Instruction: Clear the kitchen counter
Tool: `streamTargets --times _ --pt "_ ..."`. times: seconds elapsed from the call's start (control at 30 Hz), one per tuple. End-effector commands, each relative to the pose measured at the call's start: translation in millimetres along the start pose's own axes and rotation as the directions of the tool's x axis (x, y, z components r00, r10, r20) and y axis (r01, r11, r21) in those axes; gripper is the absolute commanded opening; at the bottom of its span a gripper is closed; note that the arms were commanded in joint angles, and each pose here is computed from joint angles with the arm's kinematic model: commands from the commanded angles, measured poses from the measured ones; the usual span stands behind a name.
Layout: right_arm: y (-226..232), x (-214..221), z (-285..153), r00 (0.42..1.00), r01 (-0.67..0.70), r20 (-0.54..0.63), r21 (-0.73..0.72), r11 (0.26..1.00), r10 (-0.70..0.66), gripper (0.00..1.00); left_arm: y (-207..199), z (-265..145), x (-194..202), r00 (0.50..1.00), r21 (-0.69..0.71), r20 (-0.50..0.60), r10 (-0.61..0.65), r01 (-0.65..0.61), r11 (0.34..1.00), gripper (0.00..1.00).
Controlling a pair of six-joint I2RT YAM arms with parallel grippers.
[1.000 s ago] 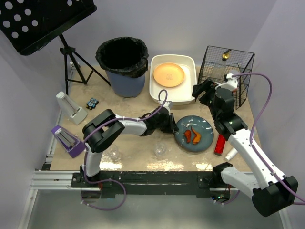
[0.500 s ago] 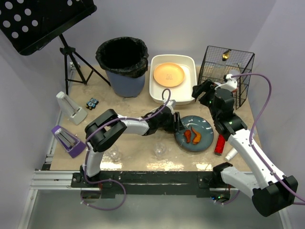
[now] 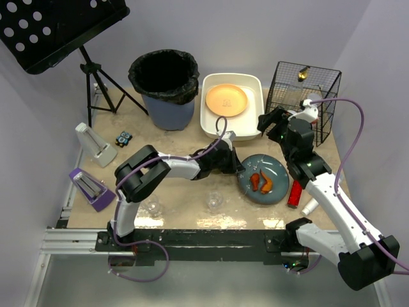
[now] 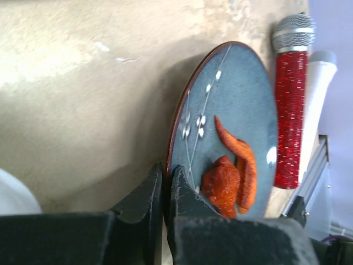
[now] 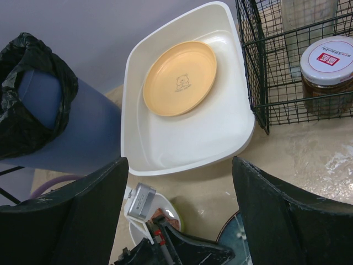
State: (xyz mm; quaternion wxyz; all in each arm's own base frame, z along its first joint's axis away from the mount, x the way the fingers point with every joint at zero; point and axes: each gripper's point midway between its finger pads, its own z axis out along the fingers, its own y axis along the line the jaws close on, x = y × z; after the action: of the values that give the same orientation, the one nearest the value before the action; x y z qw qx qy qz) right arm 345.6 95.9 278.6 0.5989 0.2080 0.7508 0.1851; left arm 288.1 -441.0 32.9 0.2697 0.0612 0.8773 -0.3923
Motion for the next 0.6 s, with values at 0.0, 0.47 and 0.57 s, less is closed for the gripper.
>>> streamTargets --times 0.0,0.47,0.57 --pt "7 -15 -5 0.999 -0.007 0.046 -0.02 1.0 0.008 0.8 31 -6 25 0.996 -0.11 -0.072 0.052 -0.06 0.992 0.0" --pt "6 -11 -4 0.999 -0.013 0.037 -0.025 1.0 0.014 0.8 8 -35 -10 0.997 0.028 -0.03 0.065 -0.064 0.998 0.0" --pt "6 -9 -4 0.999 -0.013 0.034 -0.027 1.0 0.014 0.8 13 -30 -5 0.995 0.013 -0.05 0.089 -0.088 0.996 0.0"
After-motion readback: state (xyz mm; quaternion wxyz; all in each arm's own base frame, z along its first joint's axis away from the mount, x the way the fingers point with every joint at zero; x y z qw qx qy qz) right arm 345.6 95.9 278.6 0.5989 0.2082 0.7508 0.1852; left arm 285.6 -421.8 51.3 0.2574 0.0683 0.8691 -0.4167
